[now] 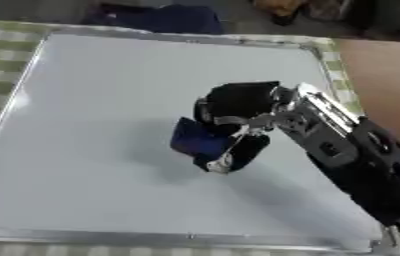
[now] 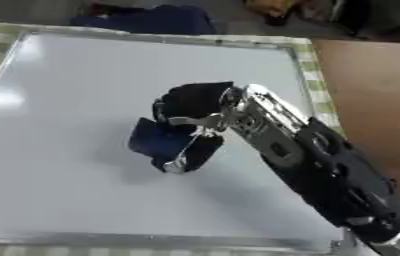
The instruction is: Wipe the whiteboard clean with a brush.
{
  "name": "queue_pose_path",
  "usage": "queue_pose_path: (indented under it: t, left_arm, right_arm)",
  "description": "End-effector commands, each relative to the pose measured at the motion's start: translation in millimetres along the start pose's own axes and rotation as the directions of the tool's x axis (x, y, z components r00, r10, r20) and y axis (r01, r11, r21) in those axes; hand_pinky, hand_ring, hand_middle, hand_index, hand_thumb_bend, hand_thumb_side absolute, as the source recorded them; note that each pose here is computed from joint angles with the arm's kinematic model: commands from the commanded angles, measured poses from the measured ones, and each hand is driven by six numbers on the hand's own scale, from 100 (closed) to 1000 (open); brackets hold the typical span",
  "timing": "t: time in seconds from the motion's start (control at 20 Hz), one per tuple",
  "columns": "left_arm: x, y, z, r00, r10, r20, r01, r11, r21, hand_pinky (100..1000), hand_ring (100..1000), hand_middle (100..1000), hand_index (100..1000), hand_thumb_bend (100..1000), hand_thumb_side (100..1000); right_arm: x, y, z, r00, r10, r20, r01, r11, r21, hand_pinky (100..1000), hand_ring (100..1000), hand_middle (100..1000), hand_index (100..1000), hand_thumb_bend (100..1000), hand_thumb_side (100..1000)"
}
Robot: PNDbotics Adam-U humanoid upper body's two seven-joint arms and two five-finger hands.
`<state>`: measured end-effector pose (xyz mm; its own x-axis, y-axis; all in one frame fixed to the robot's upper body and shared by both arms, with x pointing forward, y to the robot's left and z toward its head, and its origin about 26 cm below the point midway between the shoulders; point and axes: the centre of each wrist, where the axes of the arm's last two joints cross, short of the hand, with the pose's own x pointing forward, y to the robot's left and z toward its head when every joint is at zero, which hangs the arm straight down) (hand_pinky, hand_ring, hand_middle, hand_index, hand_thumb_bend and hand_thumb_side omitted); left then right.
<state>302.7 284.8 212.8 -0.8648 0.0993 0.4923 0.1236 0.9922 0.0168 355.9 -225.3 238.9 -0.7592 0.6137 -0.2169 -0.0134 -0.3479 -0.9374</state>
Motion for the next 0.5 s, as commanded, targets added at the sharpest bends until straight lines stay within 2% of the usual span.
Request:
queue_pose_path:
  t: [0.05,0.25,0.5]
  left_arm:
    - [7,-0.3,-6,1.000,-0.001,0.026,0.002,1.000,-0.015,536,626,592,540,120,989]
    - [7,-0.3,-6,1.000,-0.002,0.025,0.002,1.000,-0.017,533,626,592,539,118,991]
    - [6,-0.5,-6,1.000,-0.002,0.024,0.002,1.000,-0.016,532,625,591,539,119,991]
  right_arm:
    - [-7,2.6,-4,0.999,0.037,-0.025,-0.036,0.999,0.027,159,277,118,291,100,591]
    - [-7,15.1,-14,0.998,0.068,-0.008,-0.067,0.995,0.079,198,312,154,293,100,633]
    - [-2,20.7,-22,0.995,0.096,0.040,-0.100,0.989,0.111,229,343,191,294,100,644]
